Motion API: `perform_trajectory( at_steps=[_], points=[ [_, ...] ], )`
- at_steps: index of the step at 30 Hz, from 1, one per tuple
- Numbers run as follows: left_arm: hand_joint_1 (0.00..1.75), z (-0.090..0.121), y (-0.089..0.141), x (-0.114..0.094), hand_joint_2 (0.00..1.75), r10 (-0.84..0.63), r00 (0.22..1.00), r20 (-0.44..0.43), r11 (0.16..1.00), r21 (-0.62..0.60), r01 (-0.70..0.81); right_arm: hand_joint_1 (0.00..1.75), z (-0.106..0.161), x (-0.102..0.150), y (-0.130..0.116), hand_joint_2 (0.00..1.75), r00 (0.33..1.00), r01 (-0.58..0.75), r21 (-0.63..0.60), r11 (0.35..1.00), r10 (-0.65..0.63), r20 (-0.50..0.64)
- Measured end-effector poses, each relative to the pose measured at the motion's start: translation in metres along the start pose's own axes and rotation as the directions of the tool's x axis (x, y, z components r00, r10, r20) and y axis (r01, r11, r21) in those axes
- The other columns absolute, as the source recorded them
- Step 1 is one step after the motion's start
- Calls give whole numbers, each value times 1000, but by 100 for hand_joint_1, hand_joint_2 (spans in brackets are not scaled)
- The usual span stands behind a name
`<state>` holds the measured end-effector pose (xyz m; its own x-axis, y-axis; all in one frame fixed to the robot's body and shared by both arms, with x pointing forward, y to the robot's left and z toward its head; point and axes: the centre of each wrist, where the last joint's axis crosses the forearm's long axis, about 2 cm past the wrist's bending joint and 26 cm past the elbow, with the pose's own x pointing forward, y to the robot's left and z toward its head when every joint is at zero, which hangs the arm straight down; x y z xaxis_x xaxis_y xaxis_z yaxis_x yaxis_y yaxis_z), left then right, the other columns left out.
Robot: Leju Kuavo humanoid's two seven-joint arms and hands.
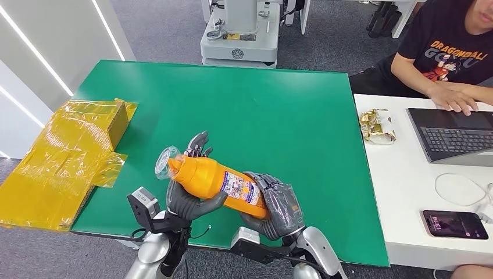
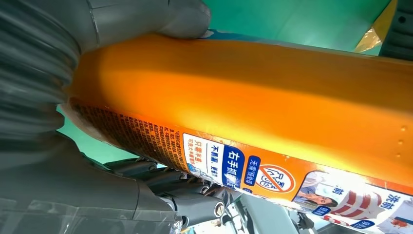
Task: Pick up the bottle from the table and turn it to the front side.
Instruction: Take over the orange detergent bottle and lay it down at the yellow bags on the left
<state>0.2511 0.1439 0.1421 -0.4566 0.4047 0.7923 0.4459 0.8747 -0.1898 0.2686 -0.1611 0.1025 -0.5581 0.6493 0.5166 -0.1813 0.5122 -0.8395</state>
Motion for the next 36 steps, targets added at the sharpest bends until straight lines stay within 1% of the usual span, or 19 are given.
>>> perform_trajectory(
  at_steps=[10, 14, 17, 20, 23, 30, 35, 36],
  points=[
    [0, -6, 1, 2, 175, 23, 1000, 5, 999, -35, -23, 175, -5, 0, -1, 175, 1000, 6, 0, 1000, -6, 11],
    [175, -8, 1, 2, 175, 24, 1000, 7, 999, -42, -24, 175, -7, 0, -1, 175, 1000, 8, 0, 1000, -8, 12],
    [175, -10, 0, 3, 175, 30, 1000, -2, 998, -57, -30, 175, -10, -1, -2, 175, 1000, 8, -3, 1000, -8, 12],
    [175, -16, 0, 4, 175, 34, 999, -15, 996, -77, -35, 175, -13, -2, -6, 175, 1000, 7, -9, 1000, -6, 14],
    [175, -20, 1, 5, 175, 27, 999, -22, 997, -69, -29, 175, -16, -3, -7, 175, 1000, 8, -6, 1000, -8, 10],
    [175, -21, 3, 6, 175, 2, 1000, -18, 1000, -30, -2, 175, -17, -2, -7, 175, 1000, 18, 20, 1000, -18, 5],
    [175, -20, 5, 7, 175, -12, 1000, -5, 1000, -24, 12, 175, -17, -1, -5, 175, 1000, 20, 31, 999, -20, 9],
    [175, -19, 5, 7, 175, -14, 1000, -3, 1000, -24, 14, 172, -17, -1, -5, 175, 1000, 20, 33, 999, -20, 10]
  ],
)
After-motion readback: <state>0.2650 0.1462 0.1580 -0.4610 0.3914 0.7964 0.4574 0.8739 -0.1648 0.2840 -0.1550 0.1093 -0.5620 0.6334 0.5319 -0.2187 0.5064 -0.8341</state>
